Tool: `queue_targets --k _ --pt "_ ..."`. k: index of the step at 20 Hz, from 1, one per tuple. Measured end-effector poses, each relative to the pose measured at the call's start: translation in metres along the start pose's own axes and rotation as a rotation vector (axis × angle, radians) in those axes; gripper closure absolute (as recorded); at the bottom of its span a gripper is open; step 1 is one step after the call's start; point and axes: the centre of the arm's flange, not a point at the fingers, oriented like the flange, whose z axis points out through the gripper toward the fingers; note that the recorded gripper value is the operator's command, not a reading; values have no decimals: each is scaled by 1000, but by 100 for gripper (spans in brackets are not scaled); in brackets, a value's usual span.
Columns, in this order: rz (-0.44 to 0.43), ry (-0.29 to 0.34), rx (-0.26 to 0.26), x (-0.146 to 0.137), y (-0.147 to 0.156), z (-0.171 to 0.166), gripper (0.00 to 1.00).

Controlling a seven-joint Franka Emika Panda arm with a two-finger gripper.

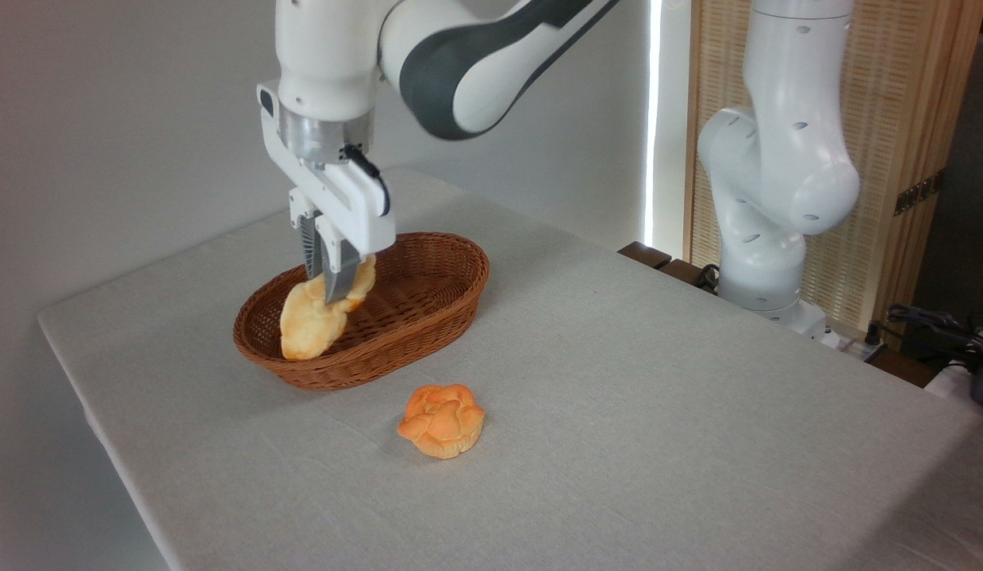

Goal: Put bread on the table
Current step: 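Lift the bread roll up out of the wicker basket, then move the roll over the basket rim and release it onto the table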

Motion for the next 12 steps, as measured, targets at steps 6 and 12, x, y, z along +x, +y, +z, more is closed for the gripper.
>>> queue_targets --k 6,12 --pt "36 -123 53 -32 -28 -61 61" --pt "13 -80 90 -59 -63 -109 58"
